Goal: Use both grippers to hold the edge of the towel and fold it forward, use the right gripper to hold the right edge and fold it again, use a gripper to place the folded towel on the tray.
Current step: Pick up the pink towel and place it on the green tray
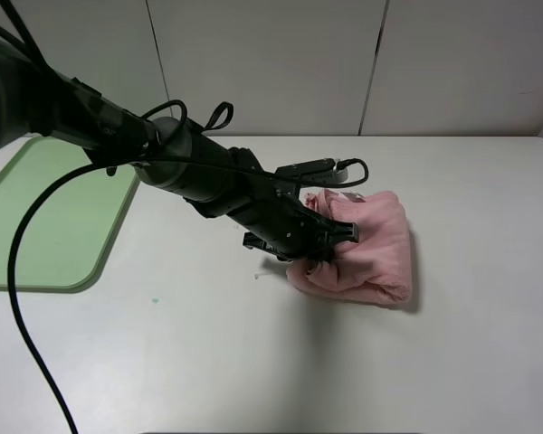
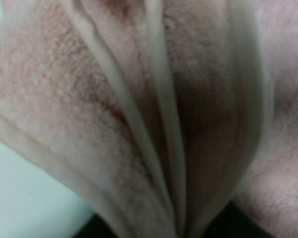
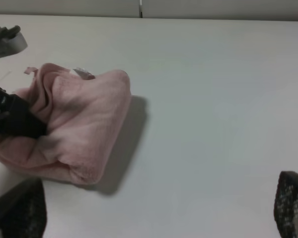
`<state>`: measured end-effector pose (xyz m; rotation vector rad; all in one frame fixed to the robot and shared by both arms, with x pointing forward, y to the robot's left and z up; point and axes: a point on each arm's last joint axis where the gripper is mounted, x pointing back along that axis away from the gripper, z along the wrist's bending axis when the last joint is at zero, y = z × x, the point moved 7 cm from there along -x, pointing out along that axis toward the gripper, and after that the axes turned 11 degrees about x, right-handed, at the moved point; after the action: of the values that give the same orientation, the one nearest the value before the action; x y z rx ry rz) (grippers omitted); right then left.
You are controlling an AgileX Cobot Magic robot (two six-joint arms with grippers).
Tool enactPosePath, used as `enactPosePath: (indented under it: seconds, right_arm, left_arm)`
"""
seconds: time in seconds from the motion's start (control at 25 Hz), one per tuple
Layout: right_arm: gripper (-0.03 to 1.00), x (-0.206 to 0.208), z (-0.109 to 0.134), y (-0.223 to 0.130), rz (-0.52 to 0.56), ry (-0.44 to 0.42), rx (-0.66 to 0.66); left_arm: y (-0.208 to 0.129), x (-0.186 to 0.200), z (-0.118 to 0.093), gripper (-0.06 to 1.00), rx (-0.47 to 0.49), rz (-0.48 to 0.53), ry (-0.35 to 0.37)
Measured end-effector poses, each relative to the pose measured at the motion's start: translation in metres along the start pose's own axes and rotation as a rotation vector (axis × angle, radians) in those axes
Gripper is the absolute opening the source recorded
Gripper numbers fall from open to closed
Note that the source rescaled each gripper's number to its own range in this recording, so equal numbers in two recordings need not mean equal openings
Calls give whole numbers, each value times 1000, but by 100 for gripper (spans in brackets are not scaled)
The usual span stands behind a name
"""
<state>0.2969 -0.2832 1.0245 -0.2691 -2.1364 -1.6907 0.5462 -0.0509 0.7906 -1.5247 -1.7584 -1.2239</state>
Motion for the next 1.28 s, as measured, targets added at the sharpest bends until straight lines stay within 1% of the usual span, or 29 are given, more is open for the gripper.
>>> enactPosePath:
  seconds: [0.04, 0.08, 0.4, 0.56, 0.84, 1.0, 1.28]
  right_arm:
    - [100, 0, 0, 0, 0, 0, 0]
    - [100, 0, 0, 0, 0, 0, 0]
    - [100, 0, 0, 0, 0, 0, 0]
    - [100, 0, 0, 0, 0, 0, 0]
    - [100, 0, 0, 0, 0, 0, 0]
    - [100, 0, 0, 0, 0, 0, 0]
    - [100, 0, 0, 0, 0, 0, 0]
  left_arm:
    - [0, 0, 0, 18, -11, 0, 3]
    - [0, 0, 1, 18, -21, 1, 5]
    - [0, 0, 2, 18, -18, 1, 13]
    - [1, 2, 2, 18, -54, -1, 19]
    - [5, 17, -5, 18, -123, -1, 10]
    - [9, 27, -6, 18, -139, 5, 5]
    - [25, 48, 13, 18, -163, 21, 33]
